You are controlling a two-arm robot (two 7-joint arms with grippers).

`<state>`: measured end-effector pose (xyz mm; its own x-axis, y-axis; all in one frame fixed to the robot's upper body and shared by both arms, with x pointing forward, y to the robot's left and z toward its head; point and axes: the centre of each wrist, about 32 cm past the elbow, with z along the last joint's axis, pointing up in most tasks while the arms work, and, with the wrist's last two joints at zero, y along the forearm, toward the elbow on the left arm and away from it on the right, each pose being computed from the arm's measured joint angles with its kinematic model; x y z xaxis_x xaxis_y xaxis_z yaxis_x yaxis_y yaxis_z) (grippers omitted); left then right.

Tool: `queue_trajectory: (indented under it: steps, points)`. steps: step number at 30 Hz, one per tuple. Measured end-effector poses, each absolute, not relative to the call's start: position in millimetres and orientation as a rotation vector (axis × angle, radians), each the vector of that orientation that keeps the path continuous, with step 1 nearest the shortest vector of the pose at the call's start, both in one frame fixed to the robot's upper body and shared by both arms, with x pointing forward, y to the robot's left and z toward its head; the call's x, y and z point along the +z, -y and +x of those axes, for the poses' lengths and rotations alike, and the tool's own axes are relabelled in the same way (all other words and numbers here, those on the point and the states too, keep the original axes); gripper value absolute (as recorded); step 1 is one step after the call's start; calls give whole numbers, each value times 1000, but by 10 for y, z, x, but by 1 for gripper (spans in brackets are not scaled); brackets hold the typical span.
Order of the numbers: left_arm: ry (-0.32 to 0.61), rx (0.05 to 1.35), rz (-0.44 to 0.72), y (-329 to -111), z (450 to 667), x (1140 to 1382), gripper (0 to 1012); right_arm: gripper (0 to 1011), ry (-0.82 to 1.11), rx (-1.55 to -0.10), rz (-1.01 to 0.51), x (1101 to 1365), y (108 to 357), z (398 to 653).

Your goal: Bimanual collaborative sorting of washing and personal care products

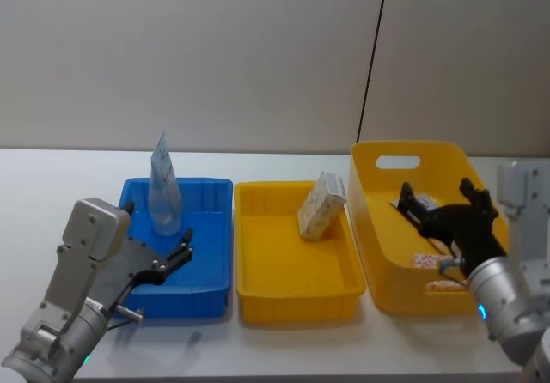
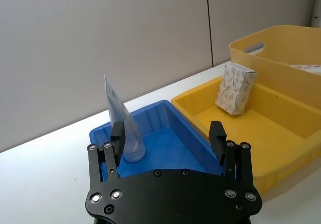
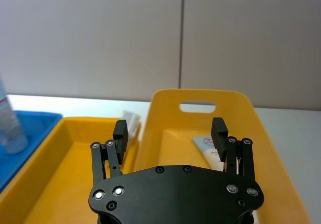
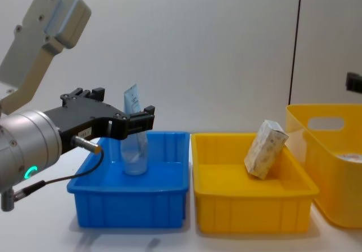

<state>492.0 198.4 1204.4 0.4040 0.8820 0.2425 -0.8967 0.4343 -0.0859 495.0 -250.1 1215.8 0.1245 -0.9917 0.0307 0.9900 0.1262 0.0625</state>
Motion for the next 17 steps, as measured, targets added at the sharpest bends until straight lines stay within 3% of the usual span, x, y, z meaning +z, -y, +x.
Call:
queue_trajectory:
  steps: [17]
  points:
    - [268,1124,61,-1984,4920,12044,1002,1003,78,-1251,27,11917,2384,4491]
